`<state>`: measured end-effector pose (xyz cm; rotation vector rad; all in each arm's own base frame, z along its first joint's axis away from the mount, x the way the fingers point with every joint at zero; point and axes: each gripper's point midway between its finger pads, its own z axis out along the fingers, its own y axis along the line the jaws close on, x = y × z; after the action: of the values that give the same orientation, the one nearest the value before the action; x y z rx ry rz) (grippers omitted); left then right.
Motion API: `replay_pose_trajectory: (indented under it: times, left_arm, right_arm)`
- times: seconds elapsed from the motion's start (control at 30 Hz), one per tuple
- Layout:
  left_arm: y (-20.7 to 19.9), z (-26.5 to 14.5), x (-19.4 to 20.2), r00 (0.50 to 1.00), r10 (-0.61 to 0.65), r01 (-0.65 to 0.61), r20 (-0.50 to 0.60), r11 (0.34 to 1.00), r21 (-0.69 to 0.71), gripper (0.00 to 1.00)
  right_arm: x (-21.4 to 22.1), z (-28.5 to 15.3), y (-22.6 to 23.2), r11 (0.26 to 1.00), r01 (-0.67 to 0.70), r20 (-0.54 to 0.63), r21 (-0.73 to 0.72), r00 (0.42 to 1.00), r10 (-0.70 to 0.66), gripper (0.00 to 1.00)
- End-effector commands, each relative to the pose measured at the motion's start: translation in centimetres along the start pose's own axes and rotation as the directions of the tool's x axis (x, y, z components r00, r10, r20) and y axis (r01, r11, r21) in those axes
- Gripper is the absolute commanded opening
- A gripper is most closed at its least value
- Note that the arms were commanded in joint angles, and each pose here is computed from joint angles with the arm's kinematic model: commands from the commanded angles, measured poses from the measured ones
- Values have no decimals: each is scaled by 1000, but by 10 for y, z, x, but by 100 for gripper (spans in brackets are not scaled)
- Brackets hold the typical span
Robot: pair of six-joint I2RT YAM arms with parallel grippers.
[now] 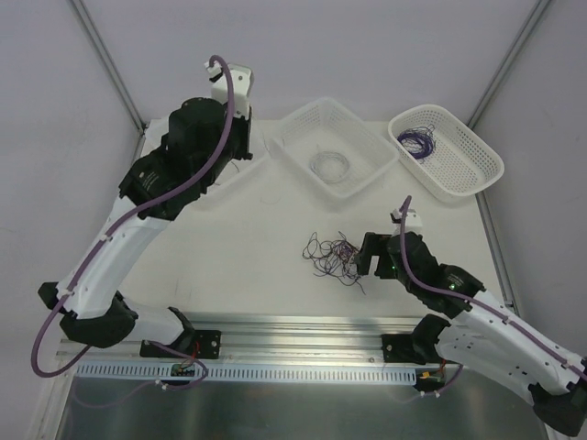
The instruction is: Untangle the cables
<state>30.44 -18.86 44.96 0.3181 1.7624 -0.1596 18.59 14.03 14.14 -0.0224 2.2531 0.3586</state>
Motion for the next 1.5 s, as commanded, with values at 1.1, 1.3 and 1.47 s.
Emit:
replay_pose_trajectory:
  times: [1.1,1.3,1.47]
  left_arm:
    - [-87,272,43,982,-151,130,115,976,177,92]
    - [-89,196,61,971,-240,230,2,935,270,99]
    - [-96,125,124,925,-304,364,-226,881,304,99]
  right_arm:
    - [-27,-58,-10,997,8,97,-71,995,-1,97]
    - [-27,-48,-1,997,35,55,-68,998,-32,98]
    - [-25,-32,0,997,77,29,-28,997,-76,97]
